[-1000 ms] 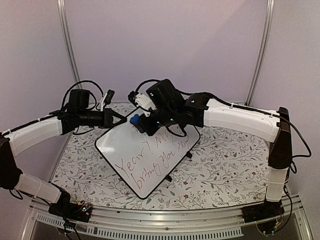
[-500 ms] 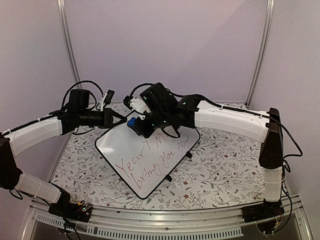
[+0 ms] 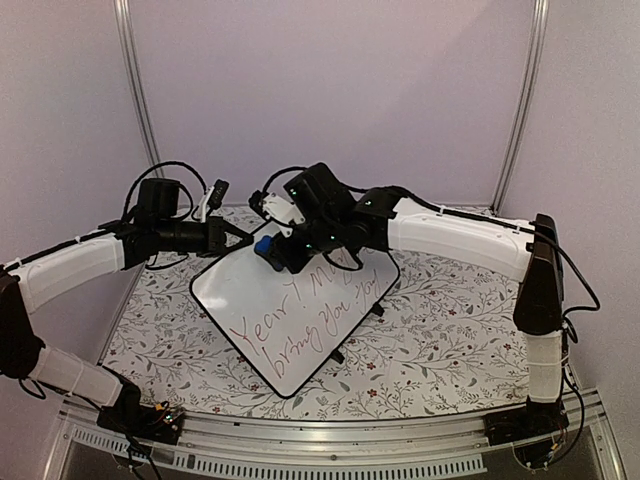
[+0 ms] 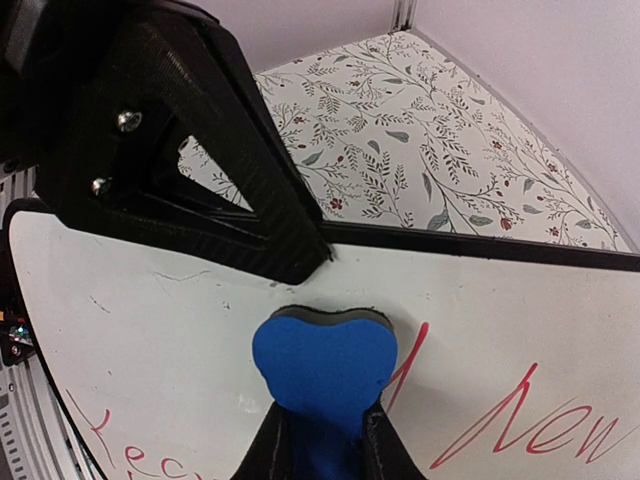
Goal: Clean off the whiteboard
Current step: Erase the whiteboard at the center of the board.
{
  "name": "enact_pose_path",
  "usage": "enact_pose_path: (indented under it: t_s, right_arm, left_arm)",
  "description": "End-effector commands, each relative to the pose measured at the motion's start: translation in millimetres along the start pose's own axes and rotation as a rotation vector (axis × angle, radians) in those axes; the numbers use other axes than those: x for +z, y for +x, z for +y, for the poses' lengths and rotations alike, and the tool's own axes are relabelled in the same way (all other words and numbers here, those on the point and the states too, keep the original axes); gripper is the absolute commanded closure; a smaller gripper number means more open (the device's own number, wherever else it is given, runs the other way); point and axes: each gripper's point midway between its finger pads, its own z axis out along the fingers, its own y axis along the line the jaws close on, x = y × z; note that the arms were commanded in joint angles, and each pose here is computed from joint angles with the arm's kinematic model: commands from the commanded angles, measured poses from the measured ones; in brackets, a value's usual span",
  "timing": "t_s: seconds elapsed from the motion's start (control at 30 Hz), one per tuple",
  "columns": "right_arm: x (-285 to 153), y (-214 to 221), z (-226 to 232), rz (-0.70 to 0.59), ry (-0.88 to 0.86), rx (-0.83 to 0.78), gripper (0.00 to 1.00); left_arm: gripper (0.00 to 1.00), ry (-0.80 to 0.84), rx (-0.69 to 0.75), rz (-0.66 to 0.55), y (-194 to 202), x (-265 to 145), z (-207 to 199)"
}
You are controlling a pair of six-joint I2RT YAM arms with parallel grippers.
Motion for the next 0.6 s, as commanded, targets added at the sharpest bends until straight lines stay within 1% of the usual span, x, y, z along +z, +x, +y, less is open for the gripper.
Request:
enact_pose_path:
  t_s: [0.0, 0.57]
  right_arm:
    - [15, 31, -4, 0.090, -0.008, 0.025, 0.95]
    - [10, 73, -3, 0.167, -0.005, 0.037, 0.95]
  left_arm:
    - [1.00, 0.067, 0.060, -0.017, -9, -6, -23]
    - [1.00, 0.065, 0.058, -0.019, -9, -7, -23]
